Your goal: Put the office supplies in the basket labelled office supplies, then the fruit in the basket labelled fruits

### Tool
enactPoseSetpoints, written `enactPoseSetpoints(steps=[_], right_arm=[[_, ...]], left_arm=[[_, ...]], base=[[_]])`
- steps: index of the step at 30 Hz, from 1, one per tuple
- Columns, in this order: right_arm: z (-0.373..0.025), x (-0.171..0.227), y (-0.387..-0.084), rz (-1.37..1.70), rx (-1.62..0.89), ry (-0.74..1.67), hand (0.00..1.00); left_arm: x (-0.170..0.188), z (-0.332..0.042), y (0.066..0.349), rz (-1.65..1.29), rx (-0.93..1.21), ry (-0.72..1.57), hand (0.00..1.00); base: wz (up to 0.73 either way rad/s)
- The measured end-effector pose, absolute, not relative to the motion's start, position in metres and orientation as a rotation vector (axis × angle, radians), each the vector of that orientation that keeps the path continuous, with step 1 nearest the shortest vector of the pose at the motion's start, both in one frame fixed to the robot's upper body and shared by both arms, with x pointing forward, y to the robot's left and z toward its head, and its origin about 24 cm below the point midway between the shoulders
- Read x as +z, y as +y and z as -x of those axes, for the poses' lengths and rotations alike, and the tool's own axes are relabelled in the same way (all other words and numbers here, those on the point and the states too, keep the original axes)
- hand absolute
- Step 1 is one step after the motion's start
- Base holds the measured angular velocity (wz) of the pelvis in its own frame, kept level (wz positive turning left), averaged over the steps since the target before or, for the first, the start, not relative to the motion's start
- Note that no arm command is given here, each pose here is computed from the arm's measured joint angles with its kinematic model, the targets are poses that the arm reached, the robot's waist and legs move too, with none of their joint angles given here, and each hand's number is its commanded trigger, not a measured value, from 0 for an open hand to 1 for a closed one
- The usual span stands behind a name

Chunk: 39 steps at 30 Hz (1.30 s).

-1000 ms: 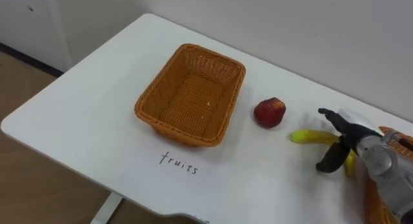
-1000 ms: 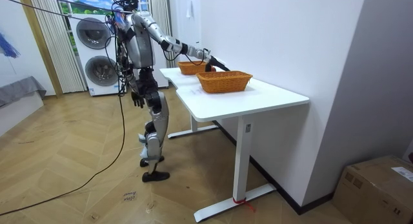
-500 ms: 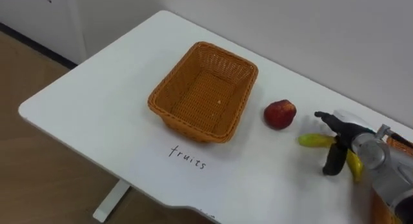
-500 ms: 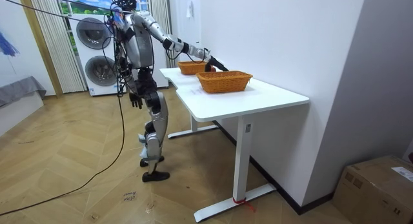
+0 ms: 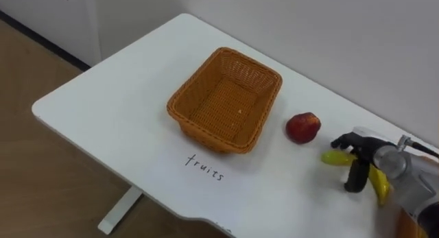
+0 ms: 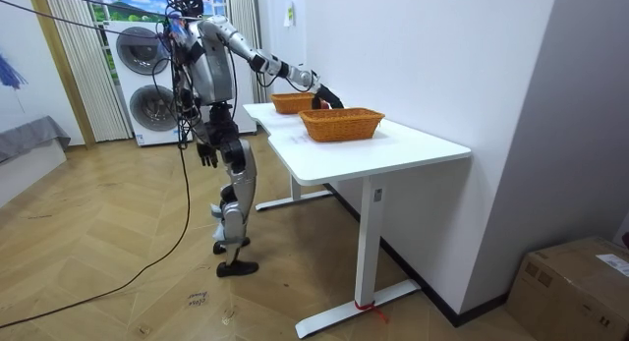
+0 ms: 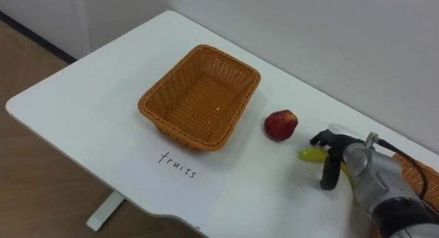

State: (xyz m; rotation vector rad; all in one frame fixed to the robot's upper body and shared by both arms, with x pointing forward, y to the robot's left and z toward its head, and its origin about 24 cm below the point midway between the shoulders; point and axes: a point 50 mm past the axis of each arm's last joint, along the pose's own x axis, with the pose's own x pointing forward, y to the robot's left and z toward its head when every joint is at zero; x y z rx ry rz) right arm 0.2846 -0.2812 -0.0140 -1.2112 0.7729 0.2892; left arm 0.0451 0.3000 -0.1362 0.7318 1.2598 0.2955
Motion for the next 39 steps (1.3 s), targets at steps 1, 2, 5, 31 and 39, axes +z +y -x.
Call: enactPoseSetpoints(steps=[1,2,5,31,39], right_arm=[[-0.285,-0.013,-0.282,1.214,0.284,0.775,1.0],[-0.285,-0.013,-0.283,1.216,0.282,0.778,1.0],[-0.285,-0.013,-0.283,1.23,0.29,0.782,1.0],[-0.285,-0.012,-0.281,1.227,0.321,0.781,1.0],[-0.29,0.0,-0.267,1.187,0.396,0.692,1.0]], left_arm=[[-0.136,-0.046,0.3,-0.73,0.293,1.259,0.0],[-0.136,-0.046,0.3,-0.729,0.292,1.259,0.0],[-0.136,-0.046,0.301,-0.729,0.29,1.26,0.0],[-0.133,-0.052,0.305,-0.74,0.298,1.243,0.0],[-0.131,-0.052,0.309,-0.736,0.305,1.227,0.0]], base=[[0.0],[0.03],[0.07],[0.01],[-0.02]])
